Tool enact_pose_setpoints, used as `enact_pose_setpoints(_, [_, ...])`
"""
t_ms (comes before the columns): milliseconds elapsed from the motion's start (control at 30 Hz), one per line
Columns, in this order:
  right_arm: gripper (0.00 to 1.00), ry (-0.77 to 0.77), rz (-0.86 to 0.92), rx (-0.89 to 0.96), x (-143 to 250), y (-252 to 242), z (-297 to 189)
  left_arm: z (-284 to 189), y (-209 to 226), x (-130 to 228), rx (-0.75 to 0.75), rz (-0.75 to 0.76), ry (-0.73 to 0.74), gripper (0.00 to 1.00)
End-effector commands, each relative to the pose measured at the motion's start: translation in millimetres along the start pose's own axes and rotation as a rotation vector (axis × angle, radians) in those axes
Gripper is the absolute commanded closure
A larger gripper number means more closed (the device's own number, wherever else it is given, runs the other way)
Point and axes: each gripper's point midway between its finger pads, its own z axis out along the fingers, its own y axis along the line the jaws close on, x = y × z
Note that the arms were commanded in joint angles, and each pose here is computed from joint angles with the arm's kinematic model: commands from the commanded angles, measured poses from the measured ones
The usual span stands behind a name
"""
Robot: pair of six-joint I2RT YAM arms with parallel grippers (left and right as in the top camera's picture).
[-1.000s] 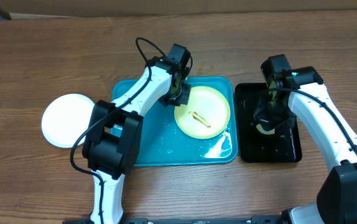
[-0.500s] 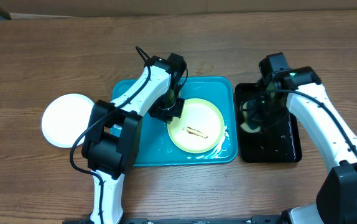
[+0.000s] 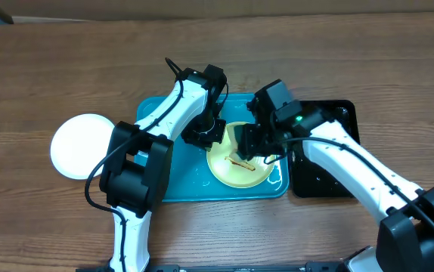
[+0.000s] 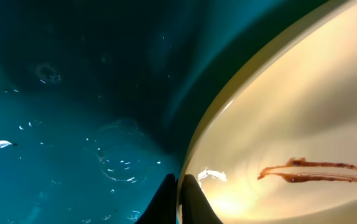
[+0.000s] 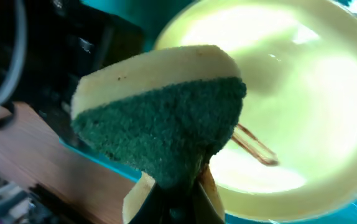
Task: Clean dirty plates on tray and stack at the side
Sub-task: 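Scrub the yellow plate with the sponge in the right gripper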
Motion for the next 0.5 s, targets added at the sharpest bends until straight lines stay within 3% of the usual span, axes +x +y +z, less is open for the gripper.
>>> enact_pose_setpoints(0, [0.96, 0.018, 0.119, -0.013, 5.8, 2.9, 14.5, 6.0, -1.0, 0.7, 0.015, -0.036, 0.02, 0.96])
enact_pose_setpoints(467, [0.96, 0.078, 0.195, 0.012, 12.4, -0.3, 64.8, 6.0, -1.1, 0.7, 0.016, -0.036, 0.02, 0.96])
